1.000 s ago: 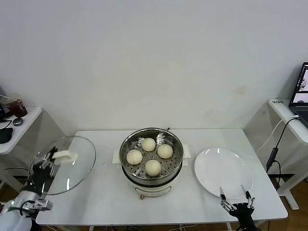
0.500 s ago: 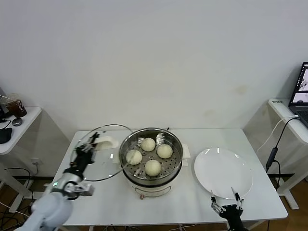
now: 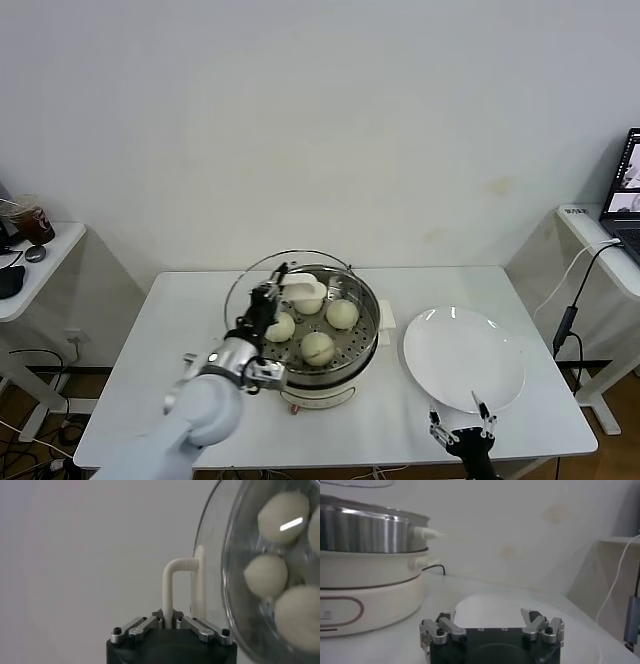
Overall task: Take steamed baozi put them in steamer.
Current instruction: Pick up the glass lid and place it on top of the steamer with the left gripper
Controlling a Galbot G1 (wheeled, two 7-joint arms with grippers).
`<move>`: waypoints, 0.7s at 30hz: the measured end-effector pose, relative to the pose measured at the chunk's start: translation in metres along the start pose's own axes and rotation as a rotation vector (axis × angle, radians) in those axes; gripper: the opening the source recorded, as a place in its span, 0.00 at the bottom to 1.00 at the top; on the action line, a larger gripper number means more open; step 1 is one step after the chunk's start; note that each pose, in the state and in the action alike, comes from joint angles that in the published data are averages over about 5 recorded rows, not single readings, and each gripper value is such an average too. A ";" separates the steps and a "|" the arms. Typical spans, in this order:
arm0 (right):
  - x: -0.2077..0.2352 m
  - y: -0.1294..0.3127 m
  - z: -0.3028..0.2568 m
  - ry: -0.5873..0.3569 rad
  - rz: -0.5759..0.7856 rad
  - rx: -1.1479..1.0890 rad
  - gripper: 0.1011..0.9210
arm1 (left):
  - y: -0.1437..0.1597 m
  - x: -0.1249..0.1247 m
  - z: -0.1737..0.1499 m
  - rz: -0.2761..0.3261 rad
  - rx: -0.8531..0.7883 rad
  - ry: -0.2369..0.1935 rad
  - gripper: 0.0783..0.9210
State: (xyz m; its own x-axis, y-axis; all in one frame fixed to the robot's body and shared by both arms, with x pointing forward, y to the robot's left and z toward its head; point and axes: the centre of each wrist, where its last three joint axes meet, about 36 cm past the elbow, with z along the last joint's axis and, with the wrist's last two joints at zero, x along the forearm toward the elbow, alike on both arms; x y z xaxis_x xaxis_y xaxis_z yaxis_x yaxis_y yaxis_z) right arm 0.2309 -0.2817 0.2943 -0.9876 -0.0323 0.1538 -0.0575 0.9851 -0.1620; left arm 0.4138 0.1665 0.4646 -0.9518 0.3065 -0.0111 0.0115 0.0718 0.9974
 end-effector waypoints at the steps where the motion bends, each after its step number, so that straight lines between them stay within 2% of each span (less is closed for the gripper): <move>1: 0.000 0.000 0.000 -0.001 0.000 0.001 0.88 | -0.002 -0.002 -0.004 0.003 -0.004 -0.005 0.11; 7: 0.000 0.003 0.000 -0.003 -0.005 0.002 0.88 | -0.013 -0.013 -0.020 0.019 -0.033 -0.020 0.11; 21: 0.002 0.006 0.002 0.003 -0.017 0.010 0.88 | -0.034 -0.024 -0.022 0.041 -0.078 -0.008 0.11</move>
State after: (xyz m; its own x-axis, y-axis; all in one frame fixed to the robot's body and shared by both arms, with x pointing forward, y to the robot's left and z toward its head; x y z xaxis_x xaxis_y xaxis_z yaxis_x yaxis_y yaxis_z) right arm 0.2284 -0.2763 0.2920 -0.9860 -0.0482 0.1595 -0.0754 0.9827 -0.1692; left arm 0.4293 0.1356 0.4324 -0.9487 0.3149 0.0300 0.0265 -0.0156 0.9995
